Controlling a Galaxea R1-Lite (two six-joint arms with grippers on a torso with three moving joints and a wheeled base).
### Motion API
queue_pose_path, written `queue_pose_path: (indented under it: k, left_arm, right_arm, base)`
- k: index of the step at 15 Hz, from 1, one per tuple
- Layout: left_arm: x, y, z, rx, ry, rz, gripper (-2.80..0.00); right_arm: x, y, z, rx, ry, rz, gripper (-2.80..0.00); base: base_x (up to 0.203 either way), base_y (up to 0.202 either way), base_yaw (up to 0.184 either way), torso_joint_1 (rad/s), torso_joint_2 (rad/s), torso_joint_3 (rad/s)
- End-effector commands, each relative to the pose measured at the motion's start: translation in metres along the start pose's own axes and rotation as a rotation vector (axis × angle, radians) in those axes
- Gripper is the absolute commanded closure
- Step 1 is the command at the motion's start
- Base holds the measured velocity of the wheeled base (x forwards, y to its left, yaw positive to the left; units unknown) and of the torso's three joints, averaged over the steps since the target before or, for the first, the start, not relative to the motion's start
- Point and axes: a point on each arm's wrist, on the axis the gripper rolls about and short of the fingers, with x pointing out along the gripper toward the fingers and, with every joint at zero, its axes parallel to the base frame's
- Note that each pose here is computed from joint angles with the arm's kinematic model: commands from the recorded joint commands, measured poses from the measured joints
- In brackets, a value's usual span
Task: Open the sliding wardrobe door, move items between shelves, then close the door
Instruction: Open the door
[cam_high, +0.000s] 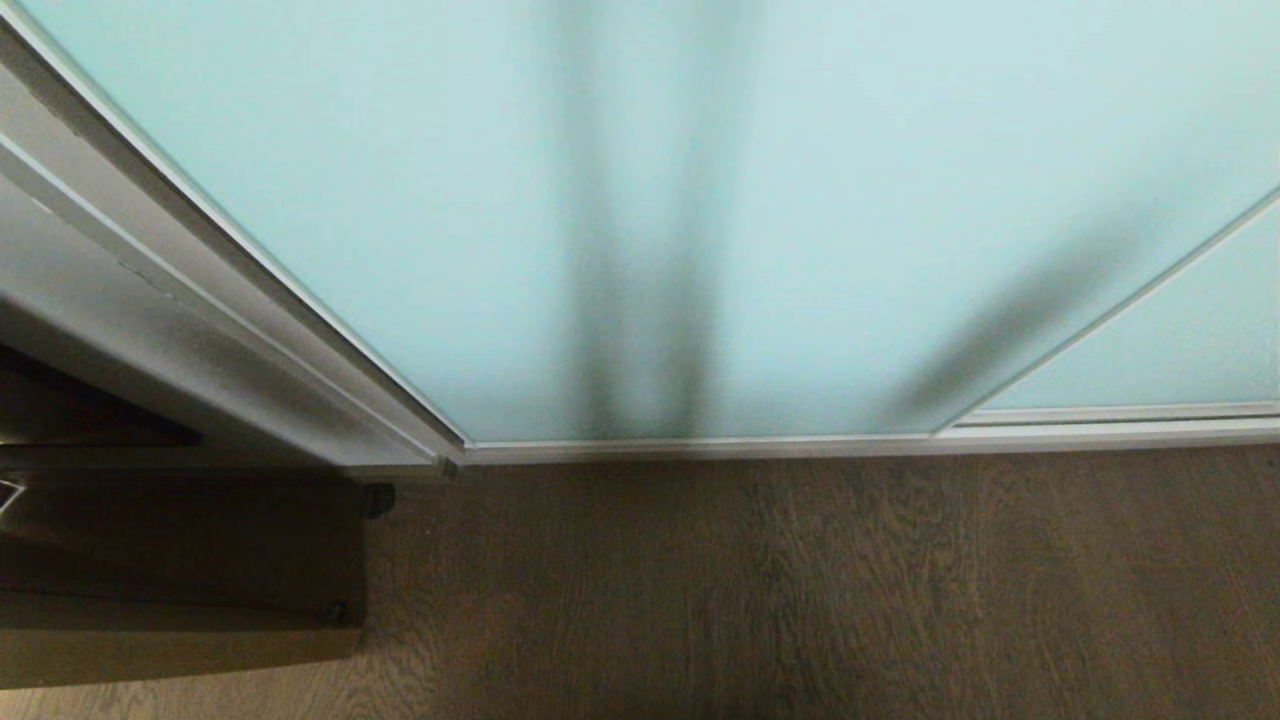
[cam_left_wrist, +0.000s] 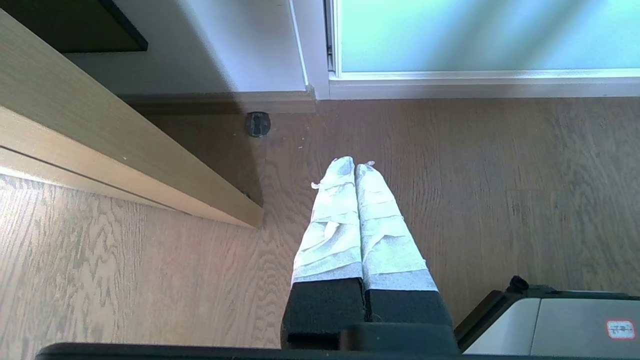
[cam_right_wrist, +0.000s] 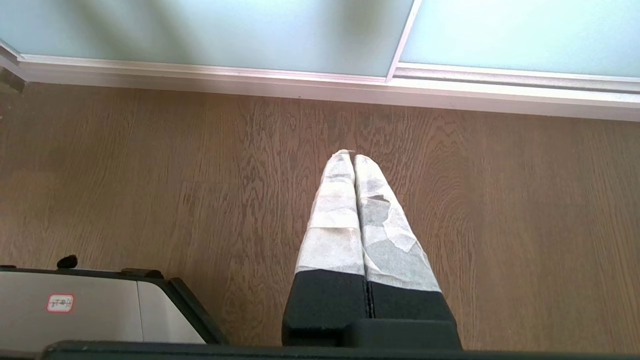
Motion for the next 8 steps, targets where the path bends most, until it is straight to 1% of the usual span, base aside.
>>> queue_pose_path:
  k: [1,8]
  left_arm:
    - [0.0002,0.0000,-0.0004,0.000,0.003,0.000,0.00]
    - [0.0002,0.0000,-0.0002,0.000,0.001,0.001,0.00]
  right_arm:
    - [0.0001,0.0000,0.0001,0.000,0.001,0.001,0.00]
    - [0.0001,0.0000,0.0001,0.000,0.001,0.001,0.00]
  base:
    - [0.000,0.000,0.000,0.000,0.00,0.000]
    - [0.000,0.000,0.000,0.000,0.00,0.000]
